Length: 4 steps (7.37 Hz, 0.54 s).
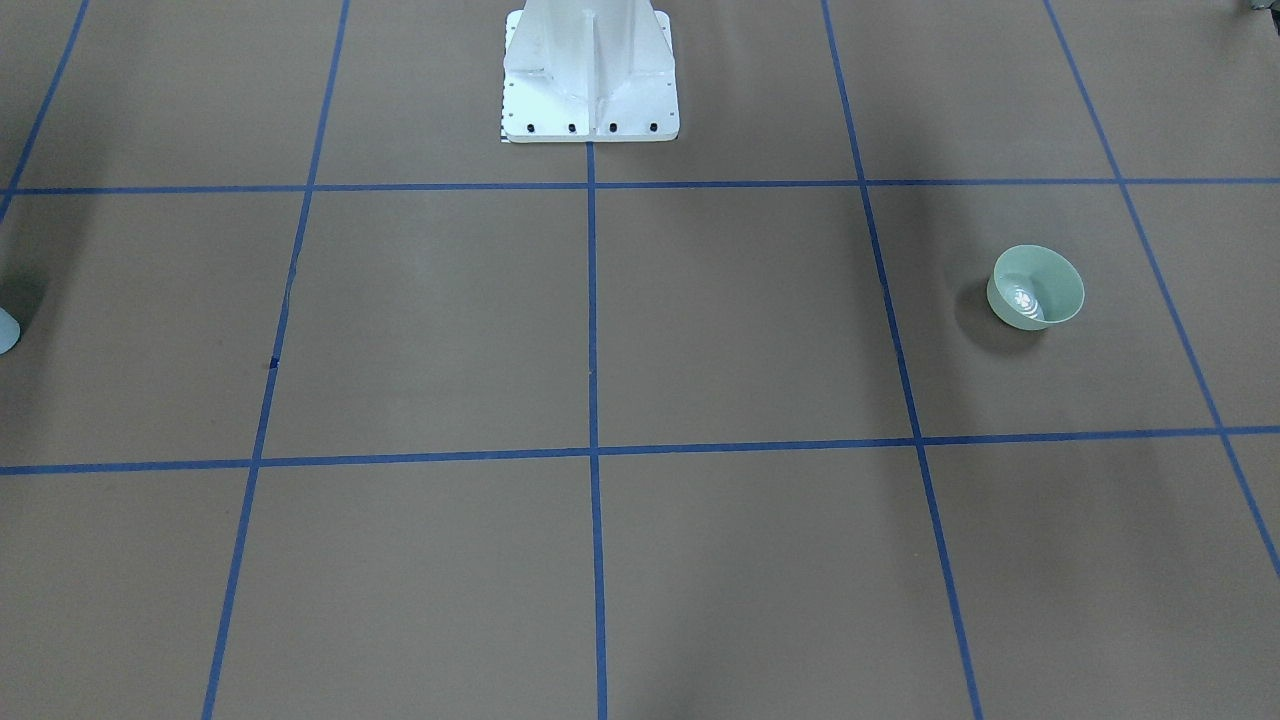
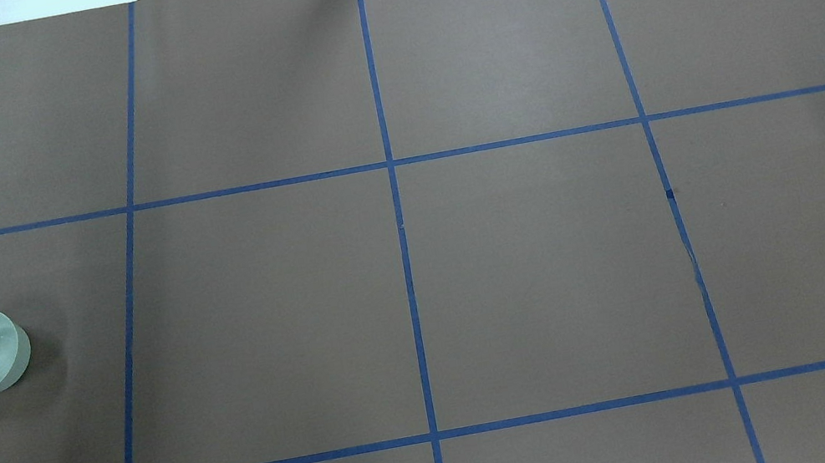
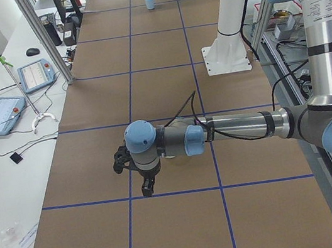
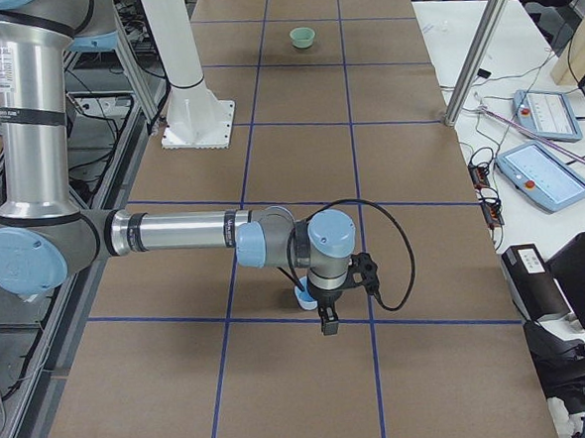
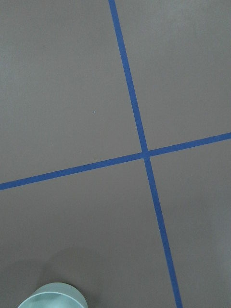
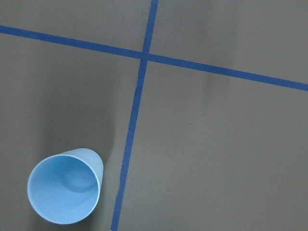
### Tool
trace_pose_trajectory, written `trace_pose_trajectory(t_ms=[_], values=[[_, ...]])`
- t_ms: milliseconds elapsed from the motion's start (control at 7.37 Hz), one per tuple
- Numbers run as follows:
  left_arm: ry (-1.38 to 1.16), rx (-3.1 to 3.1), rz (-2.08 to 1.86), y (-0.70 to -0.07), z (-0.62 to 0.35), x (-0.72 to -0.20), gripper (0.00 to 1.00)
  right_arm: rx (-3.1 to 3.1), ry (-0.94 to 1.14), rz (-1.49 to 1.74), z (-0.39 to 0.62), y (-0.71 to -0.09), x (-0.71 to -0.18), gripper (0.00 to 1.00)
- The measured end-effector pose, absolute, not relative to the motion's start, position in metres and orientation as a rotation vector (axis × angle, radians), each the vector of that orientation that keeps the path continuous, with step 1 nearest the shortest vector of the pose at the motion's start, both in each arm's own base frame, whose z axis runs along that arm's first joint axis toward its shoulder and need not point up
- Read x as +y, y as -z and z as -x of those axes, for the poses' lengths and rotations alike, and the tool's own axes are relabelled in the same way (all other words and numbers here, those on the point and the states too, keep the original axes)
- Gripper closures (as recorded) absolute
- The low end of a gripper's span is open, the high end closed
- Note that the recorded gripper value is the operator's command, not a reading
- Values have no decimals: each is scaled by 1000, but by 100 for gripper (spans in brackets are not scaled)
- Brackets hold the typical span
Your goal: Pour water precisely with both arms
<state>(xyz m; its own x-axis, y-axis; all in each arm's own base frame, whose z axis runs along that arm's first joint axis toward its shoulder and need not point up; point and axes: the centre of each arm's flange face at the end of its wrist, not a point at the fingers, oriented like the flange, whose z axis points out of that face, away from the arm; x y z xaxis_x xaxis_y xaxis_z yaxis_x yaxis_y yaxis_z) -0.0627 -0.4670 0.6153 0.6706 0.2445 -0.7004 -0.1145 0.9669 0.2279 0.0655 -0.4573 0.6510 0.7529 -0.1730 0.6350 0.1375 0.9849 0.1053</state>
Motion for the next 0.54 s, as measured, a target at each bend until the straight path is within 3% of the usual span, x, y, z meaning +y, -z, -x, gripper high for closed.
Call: trace_pose_trajectory(t_ms=[543], values=[[-292, 789, -378, -572, 62, -489, 0, -690, 188, -129, -66, -615, -472, 0]])
